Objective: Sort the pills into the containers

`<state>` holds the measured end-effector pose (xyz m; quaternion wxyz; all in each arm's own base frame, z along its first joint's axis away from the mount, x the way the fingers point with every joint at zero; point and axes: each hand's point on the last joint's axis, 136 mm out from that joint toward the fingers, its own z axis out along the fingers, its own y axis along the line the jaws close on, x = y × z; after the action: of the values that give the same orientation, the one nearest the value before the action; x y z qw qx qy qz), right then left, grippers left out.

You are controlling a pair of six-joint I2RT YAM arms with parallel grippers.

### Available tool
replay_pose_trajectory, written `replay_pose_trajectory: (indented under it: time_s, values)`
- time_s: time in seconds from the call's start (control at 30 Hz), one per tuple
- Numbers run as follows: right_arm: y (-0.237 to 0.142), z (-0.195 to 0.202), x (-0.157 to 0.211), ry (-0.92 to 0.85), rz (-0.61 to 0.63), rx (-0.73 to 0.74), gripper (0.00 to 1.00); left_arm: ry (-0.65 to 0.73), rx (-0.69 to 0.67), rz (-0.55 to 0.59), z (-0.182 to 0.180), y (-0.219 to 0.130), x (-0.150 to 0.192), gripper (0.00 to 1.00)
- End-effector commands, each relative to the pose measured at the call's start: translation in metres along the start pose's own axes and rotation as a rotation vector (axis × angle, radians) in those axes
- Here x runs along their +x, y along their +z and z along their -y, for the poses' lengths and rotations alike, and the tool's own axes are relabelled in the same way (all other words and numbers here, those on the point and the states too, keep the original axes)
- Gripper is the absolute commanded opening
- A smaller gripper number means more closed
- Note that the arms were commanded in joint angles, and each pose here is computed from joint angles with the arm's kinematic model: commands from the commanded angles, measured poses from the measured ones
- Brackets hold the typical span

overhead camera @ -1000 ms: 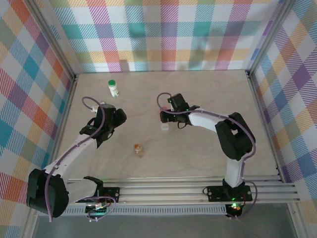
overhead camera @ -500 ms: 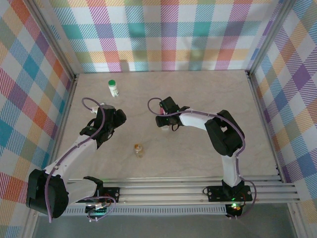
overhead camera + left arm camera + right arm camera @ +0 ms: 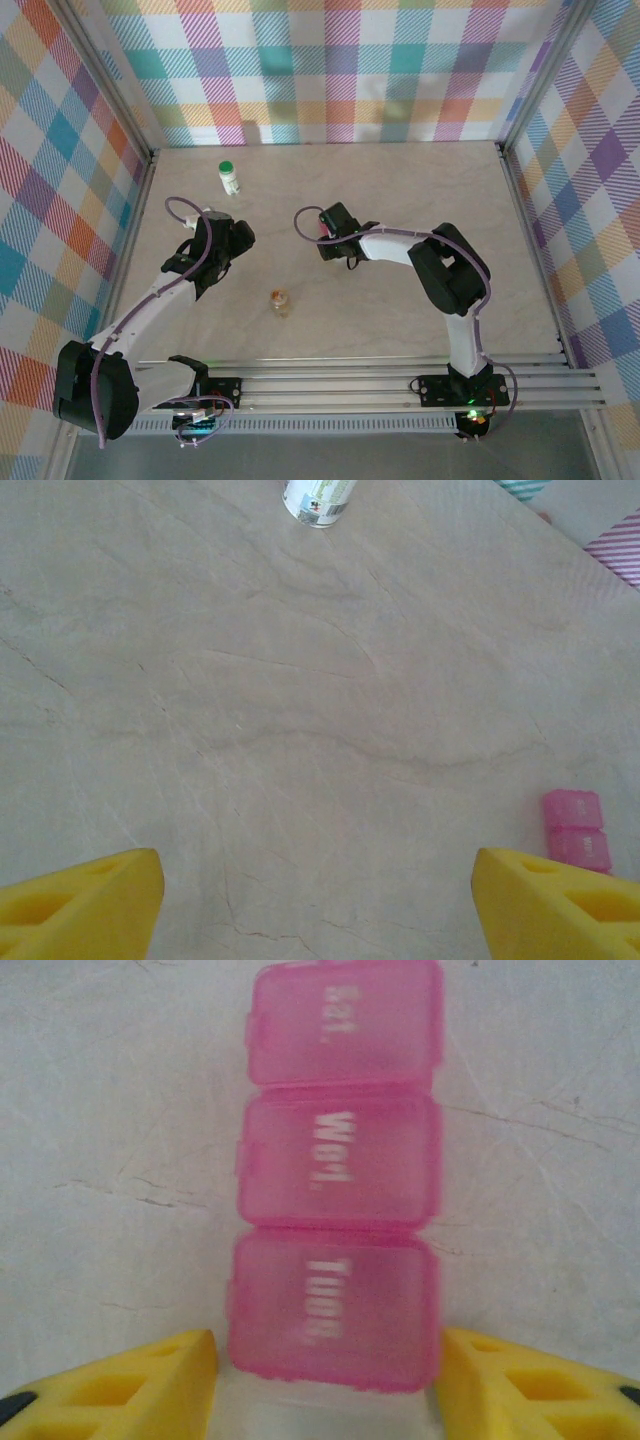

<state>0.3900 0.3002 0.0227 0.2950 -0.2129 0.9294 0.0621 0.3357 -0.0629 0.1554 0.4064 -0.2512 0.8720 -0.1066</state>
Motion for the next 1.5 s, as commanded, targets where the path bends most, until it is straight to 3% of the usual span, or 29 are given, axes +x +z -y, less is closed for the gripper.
replay_pose_trajectory:
  time_s: [0.0,0.3,0.57,0.73,0.83,0.87,1.0,1.13,1.23,1.4,1.47]
  values:
    - [0.008,-0.004,0.013,-0.055,-0.003,0.004,0.51,-0.012,-0.011,0.011,-0.003,0.001,-0.003,0.81]
    - [0.007,-0.001,0.014,-0.086,0.020,0.019,0.49,-0.012,-0.013,0.004,-0.003,0.002,-0.002,0.81]
    - [-0.001,-0.007,0.012,-0.137,0.059,-0.029,0.34,-0.012,-0.015,0.008,-0.004,0.000,-0.002,0.81]
    - [-0.043,-0.024,-0.004,-0.184,0.114,-0.159,0.07,-0.008,-0.014,0.030,-0.002,-0.004,-0.009,0.81]
    - [-0.077,-0.042,-0.006,-0.303,0.110,-0.304,0.04,-0.018,0.019,0.059,0.008,-0.007,-0.020,0.81]
    - [-0.088,-0.046,-0.004,-0.359,0.096,-0.348,0.00,-0.021,0.047,0.074,0.015,-0.010,-0.026,0.81]
    - [-0.129,-0.047,-0.009,-0.517,0.077,-0.477,0.00,-0.009,0.209,0.173,0.057,-0.016,-0.059,0.81]
    - [-0.177,-0.029,-0.031,-0.666,0.185,-0.524,0.02,0.140,0.436,0.352,0.112,-0.034,-0.096,0.80]
    - [-0.205,-0.011,-0.042,-0.780,0.257,-0.514,0.00,0.398,0.632,0.460,0.158,-0.055,-0.104,0.80]
    - [-0.227,0.019,-0.039,-0.995,0.218,-0.429,0.00,0.964,0.913,0.343,0.214,-0.070,-0.051,0.75]
    - [-0.229,0.033,-0.039,-1.024,0.170,-0.367,0.00,1.125,1.003,0.369,0.218,-0.085,-0.030,0.74]
